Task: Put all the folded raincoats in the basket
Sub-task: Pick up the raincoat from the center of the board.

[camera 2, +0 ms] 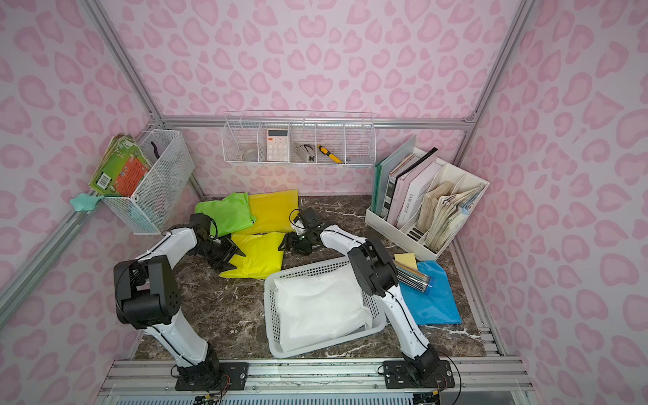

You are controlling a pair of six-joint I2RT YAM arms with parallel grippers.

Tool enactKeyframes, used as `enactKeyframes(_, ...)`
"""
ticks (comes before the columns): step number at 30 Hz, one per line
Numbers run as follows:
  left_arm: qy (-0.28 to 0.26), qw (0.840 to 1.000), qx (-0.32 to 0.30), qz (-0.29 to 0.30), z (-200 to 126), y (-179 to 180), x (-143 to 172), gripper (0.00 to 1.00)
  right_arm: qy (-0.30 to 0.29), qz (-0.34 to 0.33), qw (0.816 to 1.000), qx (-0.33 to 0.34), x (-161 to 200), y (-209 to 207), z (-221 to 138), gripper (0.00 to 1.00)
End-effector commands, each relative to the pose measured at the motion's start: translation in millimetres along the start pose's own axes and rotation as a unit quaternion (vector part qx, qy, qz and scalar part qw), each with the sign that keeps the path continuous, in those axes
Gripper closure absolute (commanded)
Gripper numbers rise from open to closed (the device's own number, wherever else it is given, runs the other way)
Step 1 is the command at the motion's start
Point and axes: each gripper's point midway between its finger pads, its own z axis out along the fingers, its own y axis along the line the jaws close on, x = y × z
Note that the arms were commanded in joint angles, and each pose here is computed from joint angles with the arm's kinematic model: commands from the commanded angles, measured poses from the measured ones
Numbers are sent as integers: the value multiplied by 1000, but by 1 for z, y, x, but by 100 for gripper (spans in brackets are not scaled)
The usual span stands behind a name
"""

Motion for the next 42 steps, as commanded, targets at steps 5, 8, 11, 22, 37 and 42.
enactKeyframes(5,3,1000,-1,-8,2,8,9,42,-13,21,998,-55,-5,7,19,45)
enactKeyframes(8,3,1000,0,-6,0,8,11,42,-11,24,998,-64,-6,9,22,53)
enactKeyframes(11,4,1000,1,-5,-2,8,13,42,-6,28,997,-75,-5,9,23,69)
enactKeyframes(22,-29,999,-9,24,-32,4,18,34,-2,4,999,-37,-35,-33,-32,100)
enactKeyframes(37,-60,996,61,35,7,-15,-20,28,63,-32,997,34,-18,-71,-23,100)
enactKeyframes(42,-51,996,69,39,23,-20,-34,35,67,-31,997,37,-15,-72,-22,100)
